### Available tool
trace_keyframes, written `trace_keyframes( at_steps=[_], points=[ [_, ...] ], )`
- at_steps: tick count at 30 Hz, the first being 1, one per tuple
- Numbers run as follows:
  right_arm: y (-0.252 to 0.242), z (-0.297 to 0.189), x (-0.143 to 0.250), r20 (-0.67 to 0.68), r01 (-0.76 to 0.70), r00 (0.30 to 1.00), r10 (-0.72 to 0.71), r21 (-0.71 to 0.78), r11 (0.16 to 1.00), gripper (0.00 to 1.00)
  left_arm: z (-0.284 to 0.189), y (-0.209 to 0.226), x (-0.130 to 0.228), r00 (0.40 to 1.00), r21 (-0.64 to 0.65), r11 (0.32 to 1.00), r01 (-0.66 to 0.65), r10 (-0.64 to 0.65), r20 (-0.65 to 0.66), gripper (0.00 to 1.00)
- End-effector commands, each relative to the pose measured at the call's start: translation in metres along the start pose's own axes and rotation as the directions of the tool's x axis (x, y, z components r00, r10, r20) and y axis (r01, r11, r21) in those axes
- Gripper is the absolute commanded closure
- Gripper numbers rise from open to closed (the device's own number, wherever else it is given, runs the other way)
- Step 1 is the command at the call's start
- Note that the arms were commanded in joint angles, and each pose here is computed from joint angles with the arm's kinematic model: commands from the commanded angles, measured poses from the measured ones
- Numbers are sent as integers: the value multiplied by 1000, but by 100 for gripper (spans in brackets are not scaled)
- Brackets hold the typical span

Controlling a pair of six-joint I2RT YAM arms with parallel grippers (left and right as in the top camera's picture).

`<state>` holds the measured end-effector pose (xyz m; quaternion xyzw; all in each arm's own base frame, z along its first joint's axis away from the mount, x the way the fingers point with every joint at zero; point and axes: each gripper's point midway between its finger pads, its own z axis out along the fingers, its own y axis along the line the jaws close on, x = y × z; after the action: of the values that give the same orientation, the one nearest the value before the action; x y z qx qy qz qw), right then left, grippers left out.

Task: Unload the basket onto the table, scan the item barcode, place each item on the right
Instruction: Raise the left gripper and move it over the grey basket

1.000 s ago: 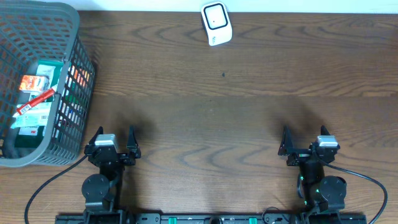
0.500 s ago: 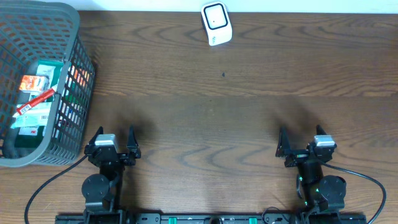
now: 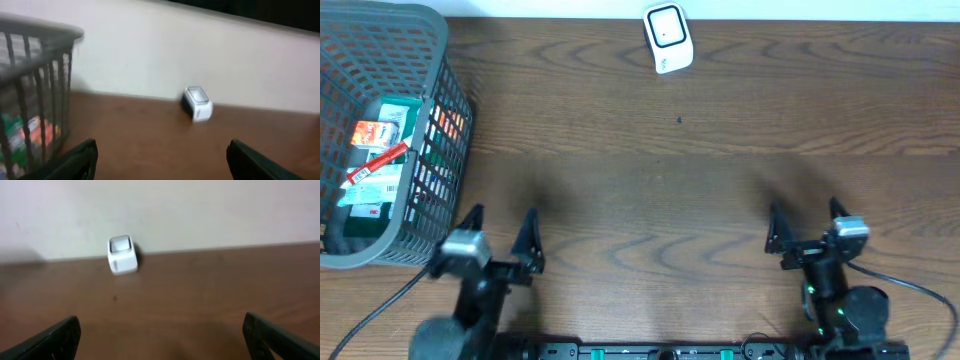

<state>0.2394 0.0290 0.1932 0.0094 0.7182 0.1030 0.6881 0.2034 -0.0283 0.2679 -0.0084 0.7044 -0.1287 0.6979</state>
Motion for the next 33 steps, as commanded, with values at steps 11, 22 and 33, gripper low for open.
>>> trace_keyframes(
  at_steps=[11,22,33],
  points=[
    [29,-26,-233,160,36,986,-43,42,998,1,-18,-30,-206,999,-93,996,0,-5,-52,17],
    [37,4,-289,-268,100,960,-75,79,992,1,63,-10,-225,885,-208,978,-28,-72,-460,17],
    [17,47,-180,-750,165,659,-55,74,983,1,136,21,-150,693,-175,977,-123,-42,-720,18]
  ],
)
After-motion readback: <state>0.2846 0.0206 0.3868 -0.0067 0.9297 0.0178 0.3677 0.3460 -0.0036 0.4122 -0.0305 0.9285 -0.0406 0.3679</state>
